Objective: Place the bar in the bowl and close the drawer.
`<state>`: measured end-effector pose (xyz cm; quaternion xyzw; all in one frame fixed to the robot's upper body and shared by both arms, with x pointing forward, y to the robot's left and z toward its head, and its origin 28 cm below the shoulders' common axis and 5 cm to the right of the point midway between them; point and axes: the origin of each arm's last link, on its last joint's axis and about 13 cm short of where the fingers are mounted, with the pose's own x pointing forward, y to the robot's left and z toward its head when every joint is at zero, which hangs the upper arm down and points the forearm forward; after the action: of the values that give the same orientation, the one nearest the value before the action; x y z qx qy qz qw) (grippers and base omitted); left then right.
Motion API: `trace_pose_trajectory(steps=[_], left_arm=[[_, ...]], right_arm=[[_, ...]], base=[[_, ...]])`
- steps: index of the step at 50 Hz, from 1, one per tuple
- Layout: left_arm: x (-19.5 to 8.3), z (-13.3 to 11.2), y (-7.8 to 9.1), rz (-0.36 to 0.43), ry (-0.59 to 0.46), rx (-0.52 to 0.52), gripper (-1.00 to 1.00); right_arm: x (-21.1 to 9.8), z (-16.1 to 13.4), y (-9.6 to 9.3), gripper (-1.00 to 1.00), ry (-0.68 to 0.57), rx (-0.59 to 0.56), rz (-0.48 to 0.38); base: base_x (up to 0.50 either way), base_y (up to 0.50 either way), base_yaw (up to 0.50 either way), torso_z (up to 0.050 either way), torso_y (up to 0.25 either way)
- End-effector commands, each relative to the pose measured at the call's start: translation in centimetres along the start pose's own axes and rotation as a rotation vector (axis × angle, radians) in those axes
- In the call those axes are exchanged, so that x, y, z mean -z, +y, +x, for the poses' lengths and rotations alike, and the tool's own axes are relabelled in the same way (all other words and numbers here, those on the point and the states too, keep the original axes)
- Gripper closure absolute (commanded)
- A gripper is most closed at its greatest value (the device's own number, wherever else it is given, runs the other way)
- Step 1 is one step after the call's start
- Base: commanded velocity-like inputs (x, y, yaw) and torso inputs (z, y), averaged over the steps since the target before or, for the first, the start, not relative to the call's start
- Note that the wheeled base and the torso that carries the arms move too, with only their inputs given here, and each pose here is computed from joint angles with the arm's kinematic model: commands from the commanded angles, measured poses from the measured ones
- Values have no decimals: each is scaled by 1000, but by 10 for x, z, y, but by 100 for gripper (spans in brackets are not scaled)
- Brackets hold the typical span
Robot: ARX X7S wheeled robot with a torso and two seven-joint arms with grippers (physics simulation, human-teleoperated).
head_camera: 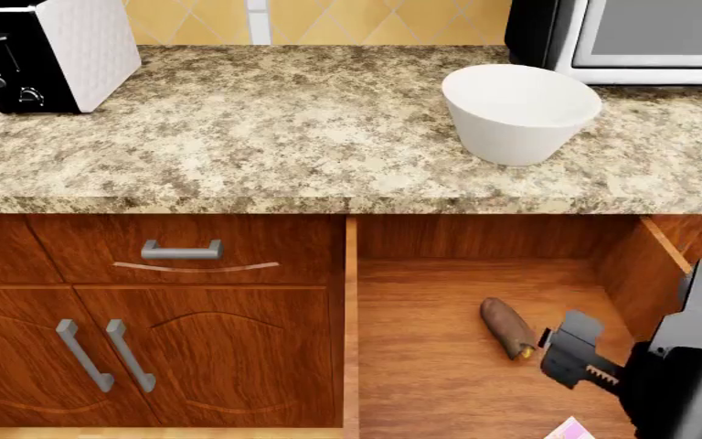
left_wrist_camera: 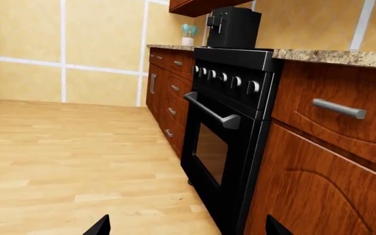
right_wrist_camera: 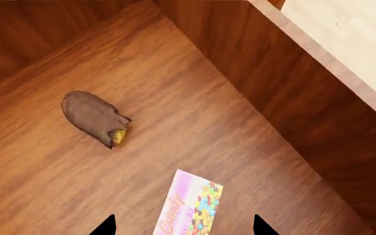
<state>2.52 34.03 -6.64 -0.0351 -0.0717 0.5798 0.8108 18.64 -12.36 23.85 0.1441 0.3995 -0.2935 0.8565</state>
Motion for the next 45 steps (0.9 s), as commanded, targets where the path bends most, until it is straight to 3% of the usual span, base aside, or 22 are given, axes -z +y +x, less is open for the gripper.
trace_pose_trajectory(steps=[1,13,33,45], left_arm=[[0,3,-4,0,1,3,-100],[1,3,-6,4,2,-2,-100],[1,4,-7,8,3,-5,-100],[1,5,-7,8,3,-7,-100]], right_arm=[[11,11,-5,-100,73,43,22],[10,30,-6,-100,124,71,78],[16,51,-7,-100,175,106,98],[15,51,-4,-100,211,59,194]], base=[[0,0,0,0,0],[0,0,0,0,0],[0,0,0,0,0],[0,0,0,0,0]])
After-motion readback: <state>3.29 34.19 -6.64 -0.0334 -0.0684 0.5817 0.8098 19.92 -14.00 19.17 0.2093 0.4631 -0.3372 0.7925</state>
